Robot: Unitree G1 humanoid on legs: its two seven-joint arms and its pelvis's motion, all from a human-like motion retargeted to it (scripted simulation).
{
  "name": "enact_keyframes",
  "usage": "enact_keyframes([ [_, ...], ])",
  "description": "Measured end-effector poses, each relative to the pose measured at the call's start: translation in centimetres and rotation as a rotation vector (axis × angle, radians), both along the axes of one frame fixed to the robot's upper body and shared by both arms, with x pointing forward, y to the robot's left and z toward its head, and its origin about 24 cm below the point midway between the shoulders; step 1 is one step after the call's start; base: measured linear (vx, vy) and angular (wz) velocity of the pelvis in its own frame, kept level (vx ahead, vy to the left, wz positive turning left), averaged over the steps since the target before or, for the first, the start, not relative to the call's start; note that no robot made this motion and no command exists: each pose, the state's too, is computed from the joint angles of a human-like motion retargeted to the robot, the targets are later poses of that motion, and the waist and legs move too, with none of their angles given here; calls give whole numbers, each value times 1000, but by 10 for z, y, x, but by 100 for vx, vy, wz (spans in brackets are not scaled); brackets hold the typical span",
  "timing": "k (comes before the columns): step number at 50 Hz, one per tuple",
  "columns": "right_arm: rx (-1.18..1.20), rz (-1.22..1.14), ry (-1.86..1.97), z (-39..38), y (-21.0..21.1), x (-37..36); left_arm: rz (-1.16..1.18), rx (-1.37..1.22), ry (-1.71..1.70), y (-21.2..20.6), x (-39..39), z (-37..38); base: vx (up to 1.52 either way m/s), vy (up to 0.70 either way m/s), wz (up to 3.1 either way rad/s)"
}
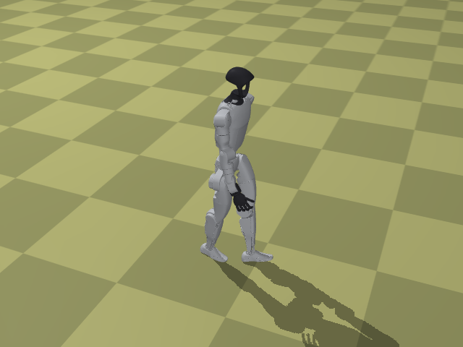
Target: Walk run
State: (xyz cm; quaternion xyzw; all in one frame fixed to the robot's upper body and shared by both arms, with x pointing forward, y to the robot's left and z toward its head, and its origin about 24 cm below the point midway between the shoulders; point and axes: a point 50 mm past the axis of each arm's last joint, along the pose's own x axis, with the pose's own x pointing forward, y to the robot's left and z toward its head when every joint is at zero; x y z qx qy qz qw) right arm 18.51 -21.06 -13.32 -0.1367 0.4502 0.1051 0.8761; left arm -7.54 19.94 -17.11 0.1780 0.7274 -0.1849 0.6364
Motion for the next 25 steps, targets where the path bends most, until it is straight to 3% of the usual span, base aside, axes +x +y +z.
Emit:
enact_keyframes([
  [8, -11, -22, 254, -30, 7, -79, 124, -4, 165, -17, -50, 11, 91, -9, -18],
  [13, -170, -78, 481, -41, 2, -169, 245, 102, 142, -9, -45, 11, 103, -4, 45],
  [19, -203, -117, 701, -37, 2, -245, 383, 110, -68, 3, 16, -2, 92, 4, 60],
  [25, -29, -204, 809, -34, 7, -264, 254, 20, -363, 13, 119, -3, 78, 7, 112],
])
